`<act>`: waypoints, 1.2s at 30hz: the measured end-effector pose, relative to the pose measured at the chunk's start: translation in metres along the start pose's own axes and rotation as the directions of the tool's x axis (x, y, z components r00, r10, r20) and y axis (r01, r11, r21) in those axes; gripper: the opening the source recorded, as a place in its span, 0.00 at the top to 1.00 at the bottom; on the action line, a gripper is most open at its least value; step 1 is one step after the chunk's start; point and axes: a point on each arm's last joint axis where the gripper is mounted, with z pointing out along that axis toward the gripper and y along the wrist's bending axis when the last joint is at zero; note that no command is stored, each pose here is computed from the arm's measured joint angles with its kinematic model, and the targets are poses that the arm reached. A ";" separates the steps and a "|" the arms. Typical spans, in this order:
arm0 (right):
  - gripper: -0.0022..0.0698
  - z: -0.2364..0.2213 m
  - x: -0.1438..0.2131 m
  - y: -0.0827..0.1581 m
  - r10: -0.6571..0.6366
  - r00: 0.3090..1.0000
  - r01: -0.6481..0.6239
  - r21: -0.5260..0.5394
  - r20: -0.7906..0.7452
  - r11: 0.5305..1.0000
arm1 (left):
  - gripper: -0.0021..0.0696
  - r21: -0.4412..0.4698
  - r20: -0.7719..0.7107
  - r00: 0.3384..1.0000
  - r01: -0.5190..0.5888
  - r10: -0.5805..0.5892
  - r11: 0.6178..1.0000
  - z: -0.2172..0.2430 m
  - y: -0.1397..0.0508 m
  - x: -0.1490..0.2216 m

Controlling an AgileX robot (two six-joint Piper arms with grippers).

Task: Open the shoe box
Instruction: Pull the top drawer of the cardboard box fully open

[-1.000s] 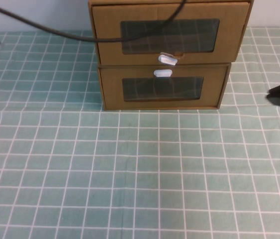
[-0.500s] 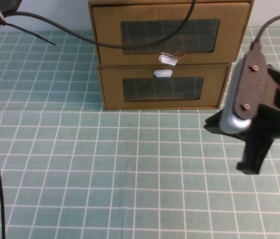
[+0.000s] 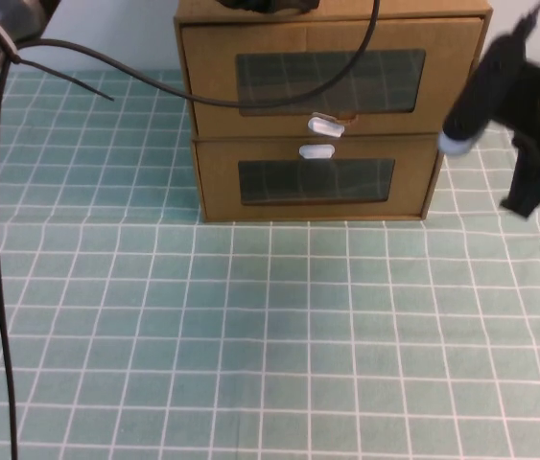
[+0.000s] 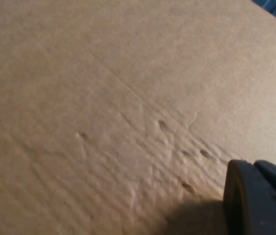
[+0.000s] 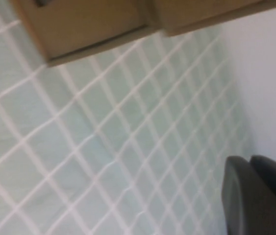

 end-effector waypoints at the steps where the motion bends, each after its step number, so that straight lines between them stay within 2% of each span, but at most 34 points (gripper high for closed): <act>1: 0.97 -0.005 -0.006 -0.004 -0.028 1.000 0.028 0.048 0.011 0.998 | 0.98 -0.002 0.000 1.000 0.003 -0.003 1.000 0.000 0.001 0.000; 5: 0.97 -0.026 -0.034 0.007 -0.155 0.982 0.139 0.146 0.105 0.980 | 0.98 0.008 -0.006 0.999 0.034 -0.034 0.999 0.000 0.002 0.001; 10: 0.97 -0.053 -0.073 0.048 -0.279 0.931 0.223 0.241 0.233 0.945 | 0.98 0.020 -0.026 0.998 0.049 -0.049 0.999 -0.001 0.003 0.003; 13: 0.97 -0.050 -0.089 0.076 -0.341 0.897 0.246 0.322 0.283 0.914 | 0.98 0.029 -0.035 0.998 0.058 -0.057 0.998 -0.002 0.001 0.004; 18: 0.97 -0.032 -0.089 0.114 -0.371 0.879 0.284 0.297 0.299 0.912 | 0.98 0.048 -0.093 0.994 0.059 -0.054 0.997 -0.004 0.000 0.008; 25: 0.95 -0.022 -0.084 0.130 -0.276 0.903 0.209 0.224 0.328 0.952 | 0.98 0.044 -0.146 0.988 0.058 -0.051 0.997 -0.005 0.005 0.014; 28: 0.88 -0.014 -0.092 0.132 -0.257 0.905 0.194 0.209 0.338 0.958 | 0.98 0.046 -0.149 0.988 0.056 -0.049 0.997 -0.006 0.005 0.015; 33: 0.59 0.012 -0.105 0.126 -0.212 0.929 0.147 0.224 0.303 0.963 | 0.98 0.046 -0.149 0.988 0.055 -0.047 0.997 -0.006 0.005 0.015; 36: 0.48 0.026 -0.108 0.127 -0.207 0.941 0.143 0.242 0.268 0.960 | 0.98 0.066 -0.140 0.990 0.032 -0.022 0.997 -0.006 0.004 0.014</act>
